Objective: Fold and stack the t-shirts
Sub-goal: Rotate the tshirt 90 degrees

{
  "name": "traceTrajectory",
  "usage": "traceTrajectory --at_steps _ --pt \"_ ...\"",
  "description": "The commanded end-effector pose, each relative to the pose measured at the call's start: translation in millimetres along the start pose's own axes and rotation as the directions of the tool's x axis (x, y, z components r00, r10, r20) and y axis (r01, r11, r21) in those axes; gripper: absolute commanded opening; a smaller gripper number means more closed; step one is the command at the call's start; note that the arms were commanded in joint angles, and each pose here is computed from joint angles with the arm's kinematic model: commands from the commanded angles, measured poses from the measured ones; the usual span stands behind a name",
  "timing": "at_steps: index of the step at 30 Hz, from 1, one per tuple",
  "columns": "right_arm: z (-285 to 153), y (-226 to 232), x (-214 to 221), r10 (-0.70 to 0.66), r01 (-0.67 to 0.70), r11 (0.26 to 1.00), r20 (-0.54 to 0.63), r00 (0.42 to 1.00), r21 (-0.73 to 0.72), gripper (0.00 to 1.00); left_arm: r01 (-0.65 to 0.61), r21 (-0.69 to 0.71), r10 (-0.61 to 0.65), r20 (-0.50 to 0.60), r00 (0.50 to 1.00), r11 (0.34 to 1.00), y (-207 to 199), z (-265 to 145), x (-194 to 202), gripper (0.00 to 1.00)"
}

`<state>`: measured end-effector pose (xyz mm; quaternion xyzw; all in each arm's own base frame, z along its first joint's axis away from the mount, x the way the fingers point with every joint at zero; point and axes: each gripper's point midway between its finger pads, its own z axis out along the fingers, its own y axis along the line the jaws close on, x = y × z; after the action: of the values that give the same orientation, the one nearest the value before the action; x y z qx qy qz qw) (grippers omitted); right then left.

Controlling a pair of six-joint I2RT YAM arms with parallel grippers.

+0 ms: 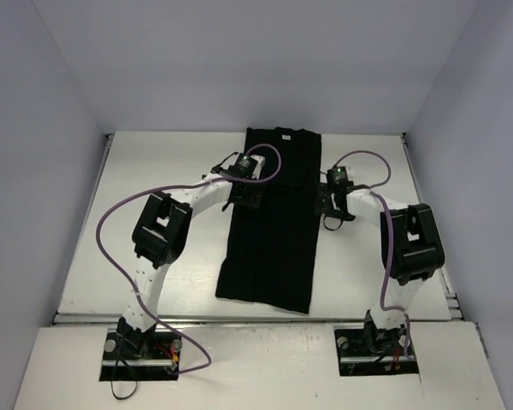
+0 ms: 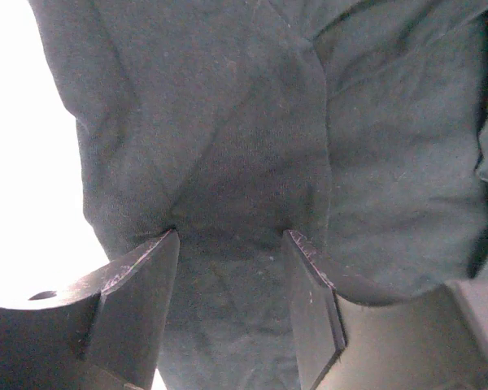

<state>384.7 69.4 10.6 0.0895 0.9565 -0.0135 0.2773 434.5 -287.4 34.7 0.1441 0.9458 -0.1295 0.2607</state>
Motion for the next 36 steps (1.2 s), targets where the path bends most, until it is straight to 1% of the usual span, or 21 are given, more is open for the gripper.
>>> traceTrajectory --at_steps 1,2,5,8,10,12,13,15,16,18,19,20,22,23,25,27,30,31,36 --pt "10.1 -22.9 -45.8 -0.021 0.016 0.997 0.059 0.998 0.076 0.64 0.139 0.04 -0.139 0.016 0.99 0.99 -5.5 13.6 -8.2 0.5" --pt "10.2 -20.1 -57.6 -0.023 0.018 0.997 0.077 0.997 0.071 0.65 0.172 0.039 -0.173 0.02 0.985 0.984 -5.0 15.1 -10.8 0.5" --pt "20.5 -19.7 -67.5 -0.044 0.039 0.996 0.071 0.996 0.077 0.65 0.269 0.04 -0.27 0.02 0.963 0.962 -5.5 18.1 -11.2 0.5" --pt "28.5 -18.2 -81.5 -0.054 0.048 0.996 0.079 0.995 0.08 0.65 0.321 0.059 -0.324 0.049 0.945 0.945 -10.2 20.3 -19.8 0.5" --pt "26.1 -16.2 -88.9 -0.054 0.047 0.996 0.087 0.995 0.072 0.64 0.337 0.08 -0.342 0.059 0.938 0.938 -16.0 21.6 -26.6 0.5" --pt "8.2 -11.1 -102.4 -0.038 0.032 0.998 0.123 0.992 0.047 0.64 0.329 0.111 -0.337 0.06 0.94 0.938 -23.5 15.1 -35.6 0.5" --pt "6.6 -9.2 -102.0 -0.033 0.028 0.999 0.123 0.992 0.039 0.64 0.319 0.12 -0.328 0.064 0.942 0.94 -25.2 11.6 -38.4 0.5" --pt "-26.1 -4.9 -109.8 -0.006 0.005 1.0 0.169 0.986 0.006 0.64 0.284 0.122 -0.294 0.079 0.953 0.951 -26.1 -11.0 -45.5 0.5" --pt "-35.4 -3.0 -108.0 0.0 0.0 1.0 0.175 0.985 -0.003 0.64 0.27 0.12 -0.281 0.087 0.956 0.955 -25.4 -20.7 -47.0 0.5" --pt "-57.9 6.2 -93.1 0.01 -0.005 1.0 0.175 0.985 -0.03 0.64 0.219 0.116 -0.233 0.118 0.965 0.969 -24.2 -53.9 -51.9 0.51" --pt "-59.6 6.5 -79.7 0.006 -0.002 1.0 0.155 0.988 -0.026 0.65 0.194 0.112 -0.208 0.13 0.97 0.975 -22.8 -70.3 -50.6 0.51" --pt "-66.5 11.2 -76.0 0.008 -0.002 0.999 0.159 0.987 -0.036 0.65 0.187 0.102 -0.199 0.124 0.972 0.977 -21.0 -76.2 -47.2 0.51" --pt "-85.9 25.5 -50.1 -0.002 0.011 0.998 0.159 0.987 -0.058 0.65 0.145 0.063 -0.151 0.106 0.983 0.987 -11.5 -102.1 -25.6 0.52" --pt "-84.6 25.0 -35.0 0.016 -0.009 0.998 0.137 0.991 -0.054 0.65 0.125 0.047 -0.129 0.098 0.987 0.991 -6.6 -110.8 -14.6 0.52" --pt "-95.4 37.4 -12.5 0.039 -0.028 0.996 0.125 0.991 -0.088 0.65 0.098 0.009 -0.098 0.057 0.993 0.995 3.1 -120.6 12.7 0.52" --pt "-97.2 42.6 7.9 0.062 -0.053 0.994 0.102 0.993 -0.095 0.65 0.074 -0.016 -0.074 0.011 0.997 0.997 10.7 -128.0 46.2 0.52" --pt "-95.7 44.7 38.2 0.061 -0.056 0.995 0.069 0.996 -0.083 0.65 0.051 -0.034 -0.052 -0.028 0.998 0.998 8.2 -130.6 76.2 0.52" --pt "-94.4 44.1 50.8 0.064 -0.06 0.995 0.055 0.996 -0.074 0.65 0.059 -0.045 -0.061 -0.055 0.997 0.997 9.1 -130.0 94.8 0.52" --pt "-84.5 26.4 83.9 0.083 -0.083 0.997 0.017 0.996 -0.004 0.65 0.074 -0.075 -0.081 -0.104 0.991 0.994 11.4 -122.5 127.2 0.52"
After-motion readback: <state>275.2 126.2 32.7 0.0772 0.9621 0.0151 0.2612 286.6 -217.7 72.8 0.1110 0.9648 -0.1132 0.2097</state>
